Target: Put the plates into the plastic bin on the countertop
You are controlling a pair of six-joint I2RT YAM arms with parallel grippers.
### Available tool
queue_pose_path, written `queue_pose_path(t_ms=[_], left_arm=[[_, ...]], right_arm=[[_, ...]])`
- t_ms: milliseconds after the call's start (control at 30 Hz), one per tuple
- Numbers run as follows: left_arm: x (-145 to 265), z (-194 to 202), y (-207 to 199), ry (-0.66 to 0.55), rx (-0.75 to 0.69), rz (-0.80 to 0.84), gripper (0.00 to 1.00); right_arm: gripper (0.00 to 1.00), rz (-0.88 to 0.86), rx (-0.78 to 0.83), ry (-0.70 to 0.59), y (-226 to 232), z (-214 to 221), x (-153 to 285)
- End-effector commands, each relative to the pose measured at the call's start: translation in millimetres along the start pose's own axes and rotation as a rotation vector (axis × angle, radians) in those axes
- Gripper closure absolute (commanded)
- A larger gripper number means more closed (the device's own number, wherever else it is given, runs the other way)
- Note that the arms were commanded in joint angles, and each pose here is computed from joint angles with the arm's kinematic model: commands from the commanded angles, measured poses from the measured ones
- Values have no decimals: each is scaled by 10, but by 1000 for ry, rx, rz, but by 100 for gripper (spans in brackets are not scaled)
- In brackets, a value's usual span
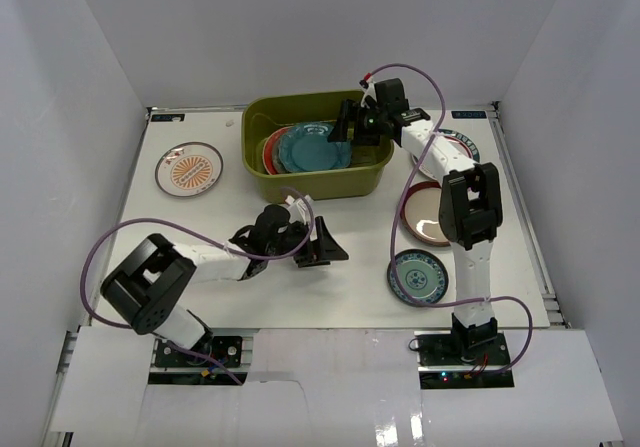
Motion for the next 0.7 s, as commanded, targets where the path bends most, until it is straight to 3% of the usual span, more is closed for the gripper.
queue_pose_path(t_ms=[0,100,300,367,400,433,533,567,600,667], left_arm=[[-114,-67,-154,-27,-49,38,9],[-122,-38,-181,-41,-67,25,10],[113,-71,-282,-136,-161,-60,10],[241,-89,-370,-173,-210,-59,10],[294,-75,-360,-175,-213,-90,10],[395,-89,-451,-203,-238,-68,9],[587,-65,-490,-227,-298,-107,9],[661,-84,-543,-250,-323,-112,8],[812,-55,-585,-260,-359,-130,8],[969,-81,-646,-319,-396,-165,7]], right_arm=[[11,-32,74,-96,232,-217,208],[2,-52,97,-157,358,-317,380],[10,50,158,-341,546,-491,932],[8,91,162,-397,573,-469,1185],[1,136,145,-436,505,-474,1312],[3,157,127,-444,452,-305,1463],[47,233,6,-558,98,-71,1771],[65,273,-60,-538,-102,318,1879],[91,291,-155,-623,-327,383,2064],[92,347,-279,-629,-667,1001,2201]])
Point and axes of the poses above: each gripper's point midway between its finger pads, its own x axis back along the fingers, its own y axis along the line the jaws close on, z = x × y, the point moved 10 cm from there along x, back along the fingers
